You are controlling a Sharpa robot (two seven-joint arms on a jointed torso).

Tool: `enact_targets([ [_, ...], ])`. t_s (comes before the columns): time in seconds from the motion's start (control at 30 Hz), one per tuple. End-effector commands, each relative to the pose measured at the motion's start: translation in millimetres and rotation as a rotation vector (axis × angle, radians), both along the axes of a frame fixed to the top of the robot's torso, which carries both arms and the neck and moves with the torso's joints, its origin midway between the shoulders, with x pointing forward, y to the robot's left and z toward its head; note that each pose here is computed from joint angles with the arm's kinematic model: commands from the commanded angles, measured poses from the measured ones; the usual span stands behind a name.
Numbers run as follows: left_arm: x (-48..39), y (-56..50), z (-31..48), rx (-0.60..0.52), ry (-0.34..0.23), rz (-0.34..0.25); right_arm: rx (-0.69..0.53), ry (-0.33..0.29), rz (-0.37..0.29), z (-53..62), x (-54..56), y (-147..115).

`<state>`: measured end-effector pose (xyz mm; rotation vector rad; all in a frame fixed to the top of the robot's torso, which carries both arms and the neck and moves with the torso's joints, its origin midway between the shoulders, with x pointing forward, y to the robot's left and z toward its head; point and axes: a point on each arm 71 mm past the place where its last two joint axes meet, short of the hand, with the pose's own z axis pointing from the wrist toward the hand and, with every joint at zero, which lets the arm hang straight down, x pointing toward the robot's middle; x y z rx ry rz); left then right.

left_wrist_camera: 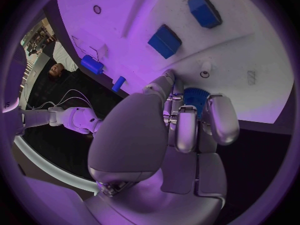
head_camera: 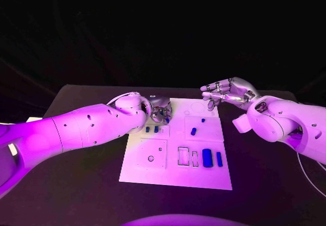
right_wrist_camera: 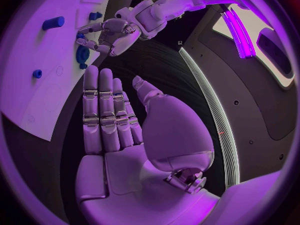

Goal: Assemble the parts on the task board

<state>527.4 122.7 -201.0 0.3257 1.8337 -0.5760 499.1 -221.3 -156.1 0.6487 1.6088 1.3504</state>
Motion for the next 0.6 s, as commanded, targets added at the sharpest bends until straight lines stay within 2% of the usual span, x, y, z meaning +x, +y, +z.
enact_targets([
  [0.03,-0.9,0.4,-1.8,-0.011,-0.010,-0.003,0.006,-0.001,0.022,0.1,-1.0,2],
  [0.17,-1.2,2.3,2.0,-0.054,-0.015,0.007,0.006,-0.001,0.023,0.0,-1.0,3],
  [0.4,0.5,14.3,8.4,-0.110,0.014,0.057,0.005,-0.001,0.021,-0.1,-0.6,2],
  [0.6,-2.0,24.5,15.8,-0.158,0.048,0.087,0.005,-0.001,0.020,-0.4,-0.1,2],
])
